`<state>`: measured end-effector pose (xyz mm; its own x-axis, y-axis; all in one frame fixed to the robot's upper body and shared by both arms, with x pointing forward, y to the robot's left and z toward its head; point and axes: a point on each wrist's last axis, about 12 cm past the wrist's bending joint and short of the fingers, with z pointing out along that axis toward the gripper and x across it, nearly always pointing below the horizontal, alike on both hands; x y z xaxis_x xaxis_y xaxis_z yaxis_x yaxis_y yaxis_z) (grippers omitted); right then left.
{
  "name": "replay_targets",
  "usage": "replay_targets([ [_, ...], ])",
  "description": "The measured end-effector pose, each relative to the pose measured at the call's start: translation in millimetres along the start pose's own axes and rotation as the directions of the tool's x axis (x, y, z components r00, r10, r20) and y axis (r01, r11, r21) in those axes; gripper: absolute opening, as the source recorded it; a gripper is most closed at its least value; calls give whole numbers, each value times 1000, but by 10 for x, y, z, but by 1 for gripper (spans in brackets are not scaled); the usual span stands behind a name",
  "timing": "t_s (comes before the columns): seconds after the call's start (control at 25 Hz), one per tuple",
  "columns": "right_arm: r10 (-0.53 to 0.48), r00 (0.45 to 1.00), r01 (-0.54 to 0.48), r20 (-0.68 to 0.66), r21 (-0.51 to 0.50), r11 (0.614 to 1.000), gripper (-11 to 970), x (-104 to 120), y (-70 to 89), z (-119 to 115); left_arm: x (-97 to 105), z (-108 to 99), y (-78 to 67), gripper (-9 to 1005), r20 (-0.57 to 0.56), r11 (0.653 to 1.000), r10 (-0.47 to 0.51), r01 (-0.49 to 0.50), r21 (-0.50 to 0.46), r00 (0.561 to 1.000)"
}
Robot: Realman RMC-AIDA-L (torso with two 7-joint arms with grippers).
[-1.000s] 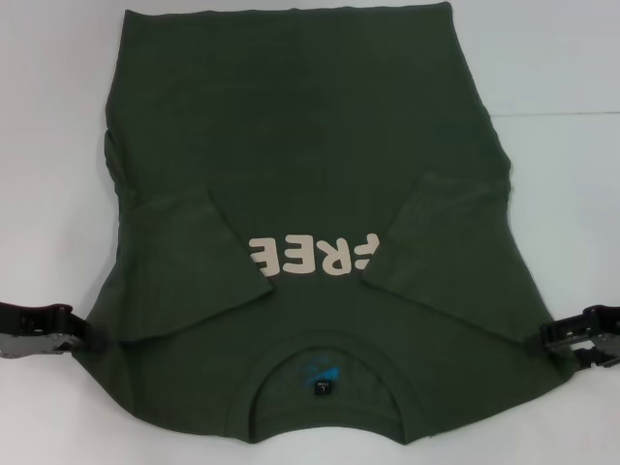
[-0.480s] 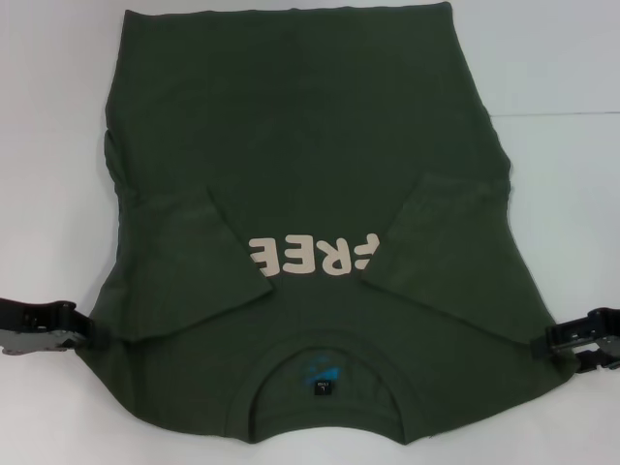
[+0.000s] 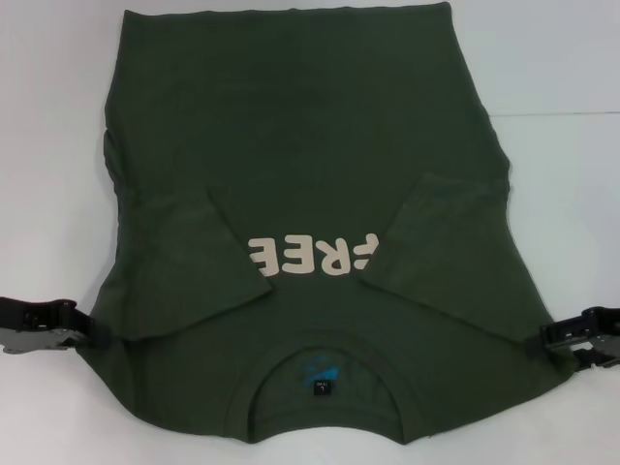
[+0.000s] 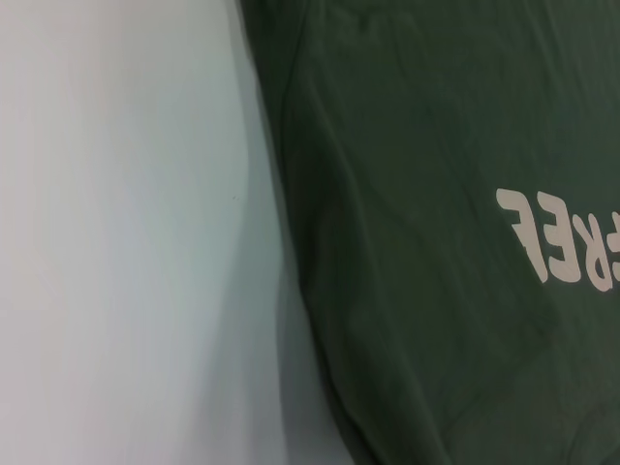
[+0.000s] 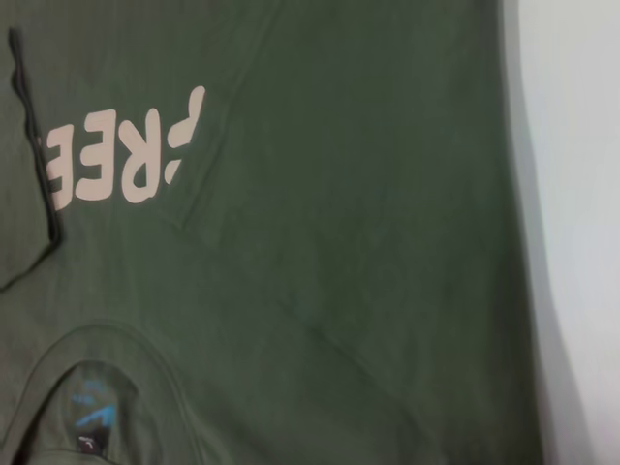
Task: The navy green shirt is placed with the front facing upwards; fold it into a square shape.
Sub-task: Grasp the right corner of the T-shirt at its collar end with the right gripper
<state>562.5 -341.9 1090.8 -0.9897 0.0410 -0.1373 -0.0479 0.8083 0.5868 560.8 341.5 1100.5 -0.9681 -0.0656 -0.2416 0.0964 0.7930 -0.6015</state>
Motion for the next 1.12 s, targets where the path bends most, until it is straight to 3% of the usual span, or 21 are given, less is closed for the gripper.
replay_targets([
  [1.12,-28,1000,28,-13,-12,1000,788,-74,119,95,-6,-1,-4,52,3,1000,0,0,2,1000],
])
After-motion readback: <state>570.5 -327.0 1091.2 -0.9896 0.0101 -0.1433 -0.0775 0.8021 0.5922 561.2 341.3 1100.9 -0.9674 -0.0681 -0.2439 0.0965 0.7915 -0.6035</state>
